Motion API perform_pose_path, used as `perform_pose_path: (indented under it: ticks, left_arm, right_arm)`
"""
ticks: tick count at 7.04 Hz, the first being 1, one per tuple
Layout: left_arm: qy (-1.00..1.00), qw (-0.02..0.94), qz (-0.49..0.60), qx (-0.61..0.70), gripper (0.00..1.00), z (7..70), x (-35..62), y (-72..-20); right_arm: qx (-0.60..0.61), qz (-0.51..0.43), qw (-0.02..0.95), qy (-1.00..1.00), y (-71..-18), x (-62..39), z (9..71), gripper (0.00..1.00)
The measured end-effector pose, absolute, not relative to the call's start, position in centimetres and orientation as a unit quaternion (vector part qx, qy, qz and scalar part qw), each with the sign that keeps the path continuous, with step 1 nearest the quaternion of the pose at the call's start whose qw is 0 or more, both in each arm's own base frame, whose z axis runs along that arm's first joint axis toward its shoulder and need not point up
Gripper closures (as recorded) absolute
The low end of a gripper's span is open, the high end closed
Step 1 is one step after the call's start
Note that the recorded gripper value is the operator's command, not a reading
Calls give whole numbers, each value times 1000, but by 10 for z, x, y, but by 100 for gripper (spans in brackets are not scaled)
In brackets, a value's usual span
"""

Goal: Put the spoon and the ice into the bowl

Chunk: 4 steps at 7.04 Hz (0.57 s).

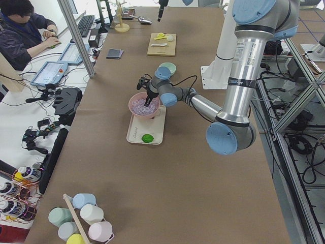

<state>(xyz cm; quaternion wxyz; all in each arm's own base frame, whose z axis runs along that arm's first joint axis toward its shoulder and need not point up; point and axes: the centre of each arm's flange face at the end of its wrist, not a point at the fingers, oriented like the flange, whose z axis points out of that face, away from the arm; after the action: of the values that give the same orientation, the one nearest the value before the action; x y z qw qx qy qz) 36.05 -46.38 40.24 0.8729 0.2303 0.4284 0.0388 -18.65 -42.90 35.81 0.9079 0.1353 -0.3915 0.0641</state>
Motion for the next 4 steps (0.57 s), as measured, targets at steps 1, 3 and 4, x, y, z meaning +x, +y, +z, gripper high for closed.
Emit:
perform_pose_path:
  ticks: [1, 3, 4]
  left_arm:
    - [428, 873, 39, 230, 48, 403, 361, -464]
    - [428, 873, 41, 228, 49, 403, 364, -462]
    - [429, 873, 43, 227, 49, 403, 366, -460]
  right_arm:
    - [135, 64, 908, -392, -429, -187, 358, 0]
    - [135, 64, 908, -391, -429, -187, 358, 0]
    - [135, 64, 908, -391, -429, -187, 358, 0]
